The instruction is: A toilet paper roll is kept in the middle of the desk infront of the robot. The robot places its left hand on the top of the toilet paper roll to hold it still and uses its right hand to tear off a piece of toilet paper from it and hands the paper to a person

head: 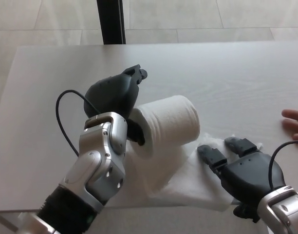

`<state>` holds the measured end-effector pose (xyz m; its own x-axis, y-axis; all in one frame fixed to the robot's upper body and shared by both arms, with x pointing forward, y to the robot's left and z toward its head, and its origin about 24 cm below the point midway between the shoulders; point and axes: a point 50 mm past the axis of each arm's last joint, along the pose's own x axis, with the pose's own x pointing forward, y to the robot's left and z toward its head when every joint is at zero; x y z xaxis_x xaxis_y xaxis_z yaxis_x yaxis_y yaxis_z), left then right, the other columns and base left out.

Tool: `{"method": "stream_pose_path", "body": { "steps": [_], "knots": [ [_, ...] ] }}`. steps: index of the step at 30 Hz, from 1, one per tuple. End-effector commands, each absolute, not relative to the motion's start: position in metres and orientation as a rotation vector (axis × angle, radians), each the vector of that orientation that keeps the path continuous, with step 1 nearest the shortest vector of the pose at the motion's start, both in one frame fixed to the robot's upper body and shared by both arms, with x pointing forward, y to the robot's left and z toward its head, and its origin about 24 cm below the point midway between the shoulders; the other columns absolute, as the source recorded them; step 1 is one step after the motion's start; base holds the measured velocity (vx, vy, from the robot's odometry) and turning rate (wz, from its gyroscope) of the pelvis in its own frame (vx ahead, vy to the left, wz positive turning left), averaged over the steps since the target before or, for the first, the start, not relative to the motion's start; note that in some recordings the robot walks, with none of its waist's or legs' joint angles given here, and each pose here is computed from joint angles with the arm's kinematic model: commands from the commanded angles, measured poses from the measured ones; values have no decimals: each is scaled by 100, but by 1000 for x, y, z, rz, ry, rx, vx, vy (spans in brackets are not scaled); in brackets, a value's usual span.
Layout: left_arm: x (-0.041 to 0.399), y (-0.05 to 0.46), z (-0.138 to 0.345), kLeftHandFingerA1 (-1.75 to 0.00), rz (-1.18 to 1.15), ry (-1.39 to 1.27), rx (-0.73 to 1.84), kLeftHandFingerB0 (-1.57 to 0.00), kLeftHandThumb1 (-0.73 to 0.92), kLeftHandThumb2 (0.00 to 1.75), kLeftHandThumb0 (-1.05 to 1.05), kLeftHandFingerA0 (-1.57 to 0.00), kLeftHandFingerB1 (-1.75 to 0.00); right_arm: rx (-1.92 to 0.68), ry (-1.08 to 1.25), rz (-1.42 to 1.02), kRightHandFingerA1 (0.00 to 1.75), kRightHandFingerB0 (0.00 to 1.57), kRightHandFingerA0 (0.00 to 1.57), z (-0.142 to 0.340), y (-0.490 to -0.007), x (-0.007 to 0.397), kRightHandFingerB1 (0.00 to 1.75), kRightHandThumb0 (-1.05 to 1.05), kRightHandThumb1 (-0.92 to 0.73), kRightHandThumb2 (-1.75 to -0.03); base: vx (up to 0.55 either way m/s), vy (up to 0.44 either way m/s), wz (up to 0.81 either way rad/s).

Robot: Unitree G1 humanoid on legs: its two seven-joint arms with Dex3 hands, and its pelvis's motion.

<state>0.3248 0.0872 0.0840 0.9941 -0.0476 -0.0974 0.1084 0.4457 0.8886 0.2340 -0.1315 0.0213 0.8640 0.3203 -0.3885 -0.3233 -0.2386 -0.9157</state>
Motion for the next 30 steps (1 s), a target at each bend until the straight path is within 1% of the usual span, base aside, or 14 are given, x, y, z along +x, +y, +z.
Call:
{"method": "stream_pose_path", "body": {
  "steps": [1, 2, 3, 4, 5, 7, 8, 9, 14, 15, 16, 21, 27, 30],
  "knots": [
    [325, 91, 84, -50, -82, 50, 1118, -30, 82, 68, -60, -35, -40, -1696, -20, 606, 57, 8, 6, 0, -132, 223, 34, -42, -52, -57, 0, 0, 0],
    [325, 91, 83, -51, -80, 52, 1120, -30, 82, 68, -60, -35, -41, -1682, -34, 585, 58, 11, 16, -2, -132, 224, 35, -40, -52, -56, 0, 0, 0],
    [325, 90, 83, -51, -82, 52, 1124, -32, 87, 66, -57, -37, -40, -1649, -81, 542, 62, 25, 46, -3, -134, 224, 36, -56, -56, -57, 0, 0, 0],
    [325, 90, 82, -51, -81, 55, 1120, -32, 86, 65, -57, -37, -40, -1612, -117, 524, 83, 25, 61, -2, -135, 225, 49, -62, -51, -88, 0, 0, 0],
    [325, 90, 82, -50, -80, 55, 1117, -33, 86, 65, -57, -37, -40, -1577, -135, 518, 156, 45, 78, 0, -136, 225, 43, -51, -69, -67, 0, 0, 0],
    [325, 90, 82, -50, -79, 54, 1115, -33, 86, 65, -57, -37, -40, -1525, -160, 506, 156, 45, 78, 2, -136, 226, 43, -51, -69, -67, 0, 0, 0],
    [325, 89, 82, -51, -81, 53, 1111, -30, 81, 67, -59, -36, -41, -1468, -173, 483, 165, 55, 93, 5, -136, 226, 45, -41, -73, -61, 0, 0, 0],
    [325, 90, 82, -62, -80, 54, 1109, -21, 65, 106, -54, -34, -52, -1444, -178, 479, 173, 68, 100, 10, -136, 227, 57, -27, -76, -72, 0, 0, 0],
    [323, 89, 79, -62, -86, 53, 1121, -21, 65, 106, -52, -34, -52, -1421, -141, 527, 175, 97, 97, 22, -139, 228, 78, -29, -58, -88, 0, 0, 0],
    [324, 90, 79, -51, -85, 51, 1123, -30, 82, 66, -59, -35, -41, -1426, -137, 542, 174, 98, 102, 27, -140, 228, 79, -23, -56, -87, 0, 0, 0],
    [324, 93, 81, -50, -84, 50, 1135, -31, 81, 67, -59, -37, -41, -1453, -143, 569, 172, 102, 99, 35, -143, 226, 78, -26, -49, -90, 0, 0, 0],
    [326, 100, 84, -52, -68, 47, 1156, -32, 87, 65, -58, -41, -42, -1468, -161, 630, 168, 102, 101, 56, -153, 215, 76, -32, -51, -81, 0, 0, 0],
    [323, 100, 80, -50, -75, 71, 1152, -33, 86, 65, -56, -39, -40, -1424, -174, 605, 171, 99, 101, 67, -161, 207, 84, -25, -49, -108, 0, 0, 0],
    [320, 102, 75, -53, -83, 68, 1175, -32, 87, 66, -57, -41, -42, -1390, -180, 599, 173, 94, 104, 68, -157, 204, 80, -27, -56, -86, 0, 0, 0]
  ]
}}
